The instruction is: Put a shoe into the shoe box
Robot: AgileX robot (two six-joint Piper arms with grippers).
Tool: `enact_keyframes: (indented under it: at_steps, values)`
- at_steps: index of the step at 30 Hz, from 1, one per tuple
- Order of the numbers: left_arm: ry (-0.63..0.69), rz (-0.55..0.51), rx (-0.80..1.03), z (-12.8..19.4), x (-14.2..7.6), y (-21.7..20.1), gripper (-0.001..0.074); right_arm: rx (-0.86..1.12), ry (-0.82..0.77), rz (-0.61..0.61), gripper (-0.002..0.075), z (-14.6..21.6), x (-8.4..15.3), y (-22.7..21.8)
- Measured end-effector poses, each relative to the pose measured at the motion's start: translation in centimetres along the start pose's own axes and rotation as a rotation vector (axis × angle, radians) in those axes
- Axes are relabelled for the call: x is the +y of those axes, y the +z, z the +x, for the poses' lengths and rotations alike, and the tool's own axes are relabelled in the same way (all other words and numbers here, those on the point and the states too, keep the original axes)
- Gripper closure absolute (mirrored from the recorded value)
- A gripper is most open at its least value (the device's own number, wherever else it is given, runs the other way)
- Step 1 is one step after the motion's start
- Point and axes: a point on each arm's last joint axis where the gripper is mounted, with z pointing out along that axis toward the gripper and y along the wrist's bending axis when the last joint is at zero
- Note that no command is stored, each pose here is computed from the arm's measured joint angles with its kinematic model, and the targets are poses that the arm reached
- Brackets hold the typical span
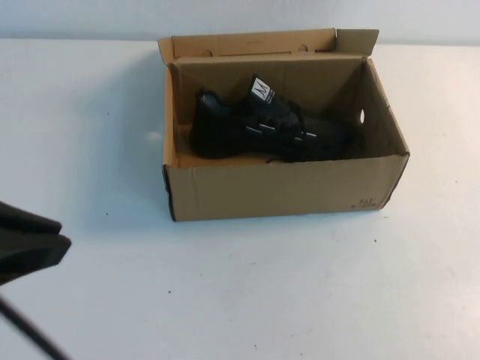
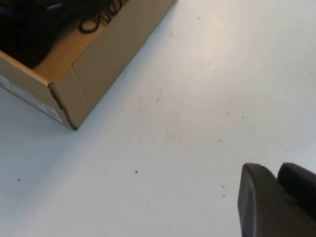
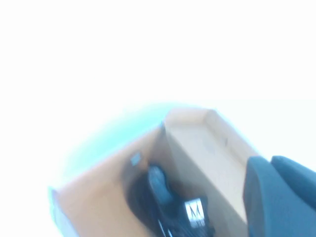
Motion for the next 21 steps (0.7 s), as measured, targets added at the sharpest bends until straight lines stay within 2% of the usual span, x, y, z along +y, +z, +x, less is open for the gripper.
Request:
enact_keyframes:
  at_steps: [5,10,15,21]
  values:
    - [0.043,-0.053,-0.117,0.7,-2.7,-3.3,0.0727,-0.132,0.058,0.040,0.0740,-2.3,3.2,-8.4]
    - [0.003,-0.146,-0.324,0.8,-4.7,-6.2,0.0735,-0.178,0.098,0.050,0.0741,-1.8,6.6,-14.5]
    - [-0.021,-0.223,-0.513,0.7,-5.8,-8.4,0.0736,-0.165,0.139,-0.001,0.0742,1.6,10.9,-18.9]
    - [-0.026,-0.232,-0.561,1.0,-6.2,-8.8,0.0736,-0.187,0.228,0.032,0.0742,8.7,14.6,-19.4]
